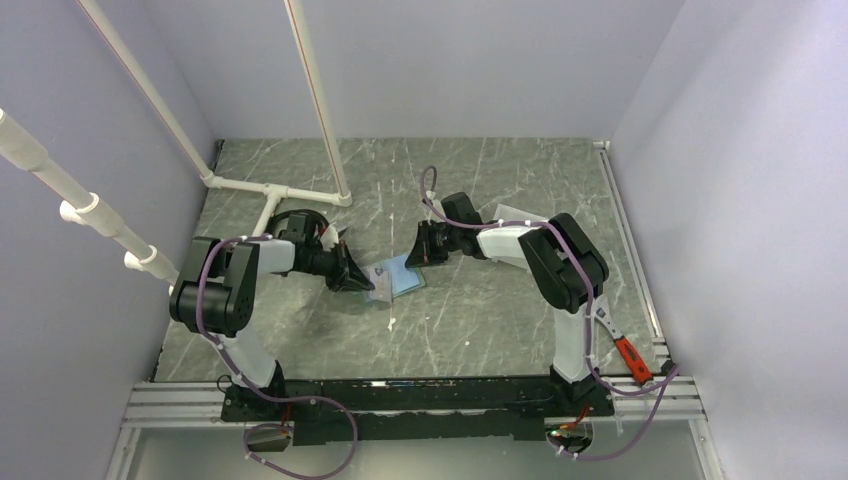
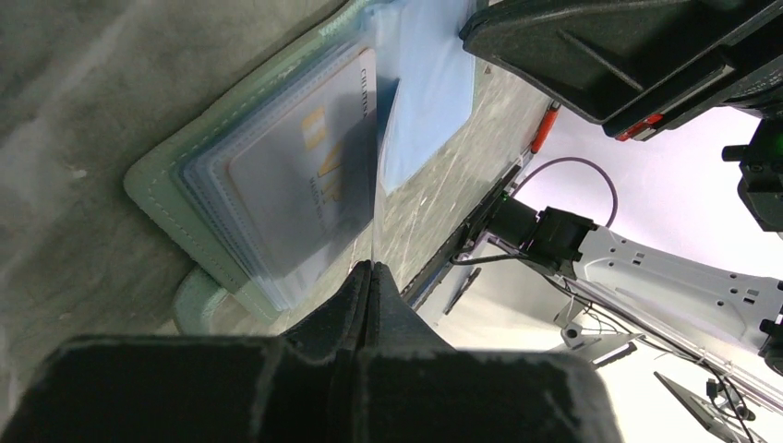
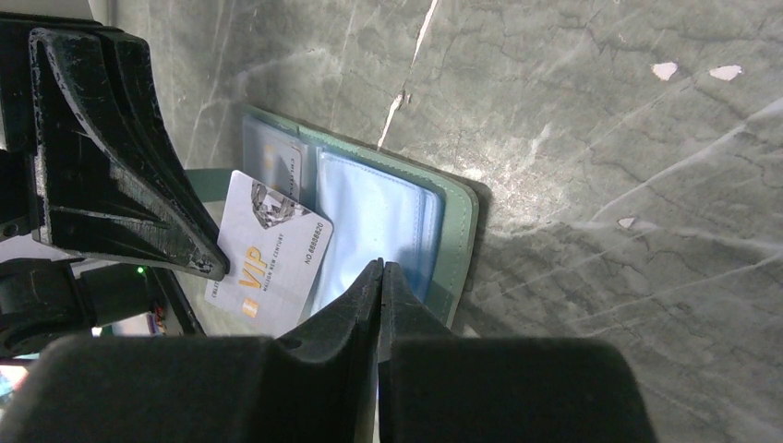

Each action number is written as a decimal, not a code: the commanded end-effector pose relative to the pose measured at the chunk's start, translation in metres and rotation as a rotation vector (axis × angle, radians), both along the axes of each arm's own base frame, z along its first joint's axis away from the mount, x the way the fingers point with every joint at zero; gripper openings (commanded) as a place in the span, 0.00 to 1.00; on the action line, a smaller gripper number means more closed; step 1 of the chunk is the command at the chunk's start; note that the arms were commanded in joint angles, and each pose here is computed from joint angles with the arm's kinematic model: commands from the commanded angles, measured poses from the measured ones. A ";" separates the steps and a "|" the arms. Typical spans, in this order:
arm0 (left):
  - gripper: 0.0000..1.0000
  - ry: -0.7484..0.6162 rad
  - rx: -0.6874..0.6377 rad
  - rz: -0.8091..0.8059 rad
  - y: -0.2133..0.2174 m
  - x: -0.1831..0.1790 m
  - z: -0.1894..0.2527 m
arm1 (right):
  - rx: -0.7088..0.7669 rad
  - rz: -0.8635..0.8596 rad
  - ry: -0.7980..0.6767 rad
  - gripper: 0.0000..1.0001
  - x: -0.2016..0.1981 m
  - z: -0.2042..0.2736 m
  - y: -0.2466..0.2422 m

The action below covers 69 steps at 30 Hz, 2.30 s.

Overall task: Put the credit cards into the card holder
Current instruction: Insert the credit card into the card holder.

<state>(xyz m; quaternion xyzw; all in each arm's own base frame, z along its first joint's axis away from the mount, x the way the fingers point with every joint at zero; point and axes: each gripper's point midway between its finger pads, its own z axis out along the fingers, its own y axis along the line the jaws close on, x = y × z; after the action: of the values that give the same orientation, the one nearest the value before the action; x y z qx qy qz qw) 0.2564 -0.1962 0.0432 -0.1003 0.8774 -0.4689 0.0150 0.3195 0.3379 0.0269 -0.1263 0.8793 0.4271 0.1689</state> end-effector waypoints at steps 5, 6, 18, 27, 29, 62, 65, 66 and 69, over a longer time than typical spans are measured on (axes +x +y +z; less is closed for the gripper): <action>0.00 -0.025 -0.005 0.012 0.001 0.003 0.002 | -0.032 -0.004 0.024 0.04 -0.004 -0.018 -0.006; 0.00 -0.020 -0.005 0.014 0.001 0.002 0.001 | -0.032 -0.004 0.026 0.04 -0.004 -0.019 -0.006; 0.00 -0.014 0.034 0.022 0.006 -0.001 -0.002 | -0.030 -0.004 0.029 0.03 -0.005 -0.019 -0.007; 0.00 -0.002 0.040 0.036 0.005 0.008 -0.004 | -0.028 -0.003 0.030 0.03 -0.005 -0.019 -0.007; 0.00 0.004 0.031 0.045 0.004 0.011 -0.005 | -0.026 -0.001 0.034 0.03 -0.005 -0.020 -0.007; 0.00 0.053 0.019 0.059 0.002 -0.001 0.011 | -0.018 0.005 0.051 0.01 -0.007 -0.024 -0.005; 0.00 0.062 0.034 0.055 0.005 -0.008 0.014 | -0.009 0.008 0.059 0.01 -0.007 -0.024 -0.003; 0.00 0.059 0.046 0.051 0.006 -0.009 0.014 | -0.009 0.008 0.060 0.01 -0.008 -0.025 -0.004; 0.00 0.064 0.038 0.053 0.006 -0.008 0.011 | -0.008 0.008 0.059 0.01 -0.008 -0.024 -0.004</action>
<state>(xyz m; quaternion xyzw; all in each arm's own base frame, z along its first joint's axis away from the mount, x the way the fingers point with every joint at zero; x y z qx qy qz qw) 0.2547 -0.1926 0.0529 -0.1428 0.8805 -0.4520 0.0081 0.3205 0.3409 0.0247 -0.1232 0.8715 0.4463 0.1616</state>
